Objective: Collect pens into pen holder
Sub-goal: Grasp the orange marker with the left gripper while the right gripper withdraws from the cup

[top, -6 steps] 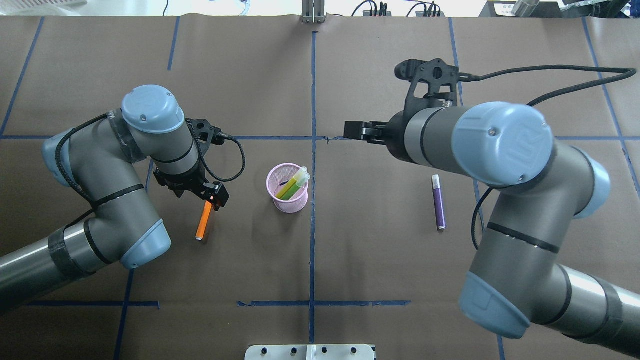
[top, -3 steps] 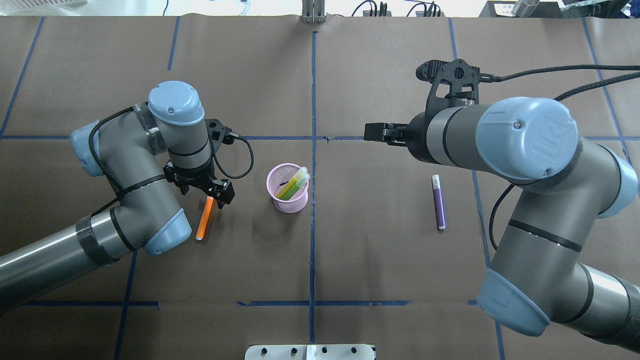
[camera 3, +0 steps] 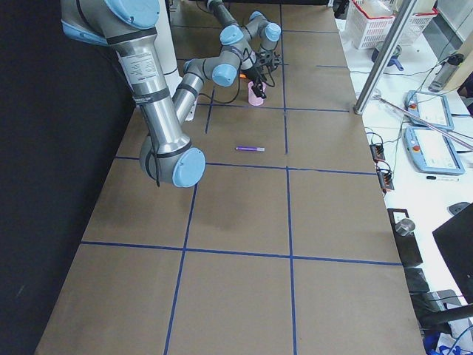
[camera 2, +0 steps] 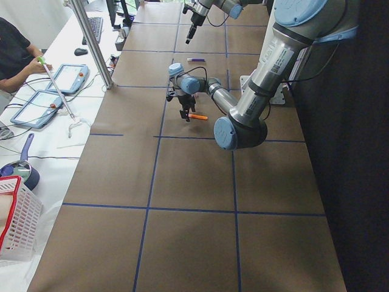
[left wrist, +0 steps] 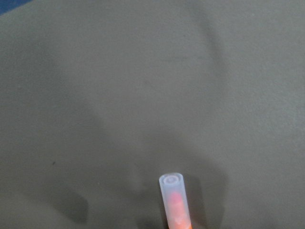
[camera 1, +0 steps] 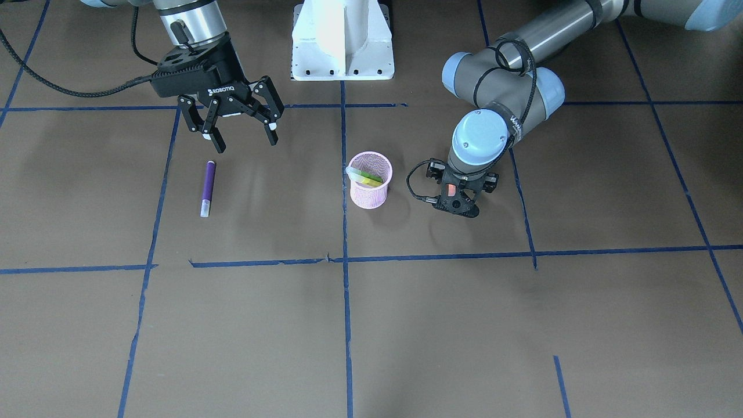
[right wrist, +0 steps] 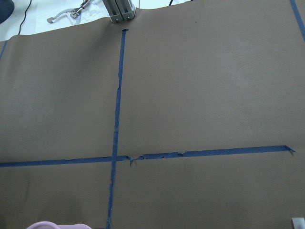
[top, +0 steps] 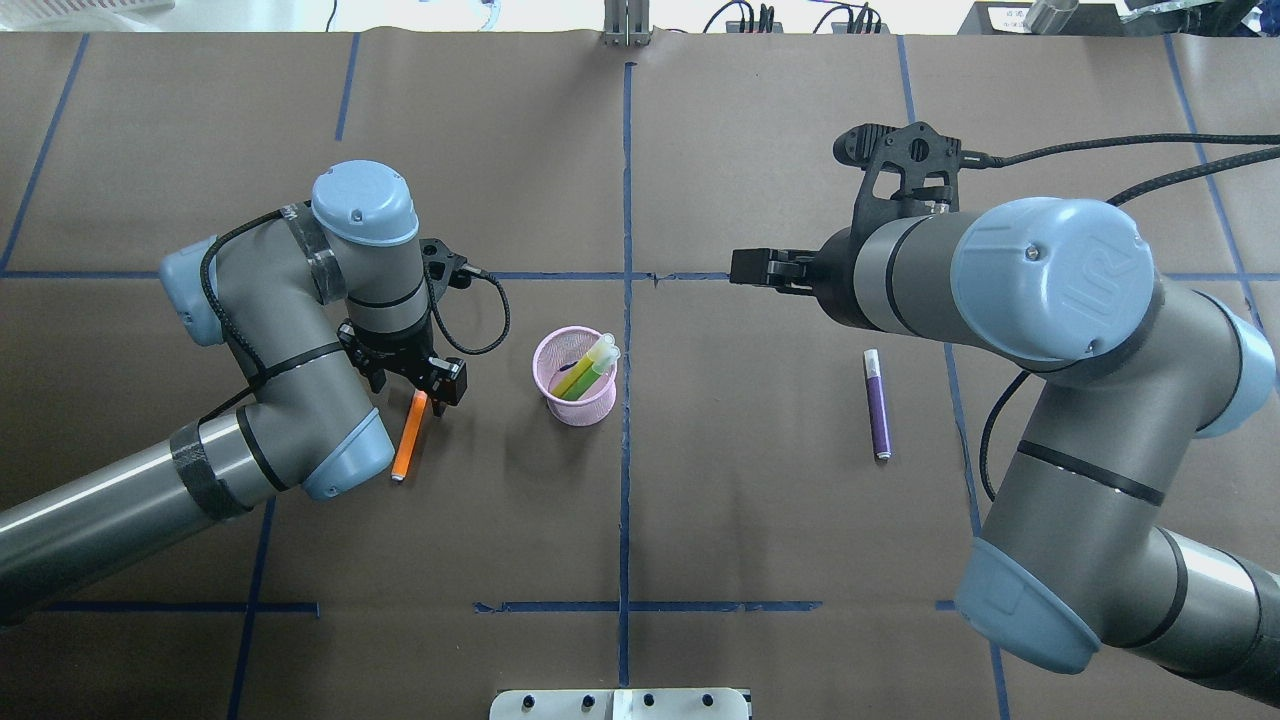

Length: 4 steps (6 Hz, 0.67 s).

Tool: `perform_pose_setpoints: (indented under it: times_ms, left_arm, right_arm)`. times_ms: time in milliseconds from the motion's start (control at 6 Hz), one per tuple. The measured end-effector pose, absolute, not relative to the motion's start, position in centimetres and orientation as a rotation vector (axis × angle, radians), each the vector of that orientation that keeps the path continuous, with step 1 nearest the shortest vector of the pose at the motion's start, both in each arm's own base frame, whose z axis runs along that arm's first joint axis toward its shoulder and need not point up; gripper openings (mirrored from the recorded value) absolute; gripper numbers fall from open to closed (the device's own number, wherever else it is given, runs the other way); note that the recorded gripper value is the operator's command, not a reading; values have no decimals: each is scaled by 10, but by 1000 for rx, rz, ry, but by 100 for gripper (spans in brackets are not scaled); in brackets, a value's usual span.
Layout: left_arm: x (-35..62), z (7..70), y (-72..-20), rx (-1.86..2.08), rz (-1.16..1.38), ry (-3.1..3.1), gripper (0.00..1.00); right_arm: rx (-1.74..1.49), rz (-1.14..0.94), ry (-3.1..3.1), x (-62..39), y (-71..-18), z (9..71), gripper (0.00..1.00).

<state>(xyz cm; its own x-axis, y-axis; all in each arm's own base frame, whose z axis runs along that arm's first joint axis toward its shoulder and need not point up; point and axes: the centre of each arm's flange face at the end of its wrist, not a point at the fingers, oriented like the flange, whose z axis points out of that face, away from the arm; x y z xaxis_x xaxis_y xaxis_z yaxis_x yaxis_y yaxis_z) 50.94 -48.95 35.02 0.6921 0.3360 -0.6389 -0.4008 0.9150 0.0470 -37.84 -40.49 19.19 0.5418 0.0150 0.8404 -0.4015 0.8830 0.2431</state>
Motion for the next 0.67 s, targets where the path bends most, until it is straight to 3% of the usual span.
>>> perform_pose_setpoints:
  times_ms: [333, 667]
  left_arm:
    - [510, 348, -490, -98, 414, 697, 8]
    - [508, 344, -489, -92, 416, 703, 0]
  right_arm:
    - [441, 259, -973, -380, -405, 192, 100]
    - [445, 260, -978, -380, -405, 189, 100]
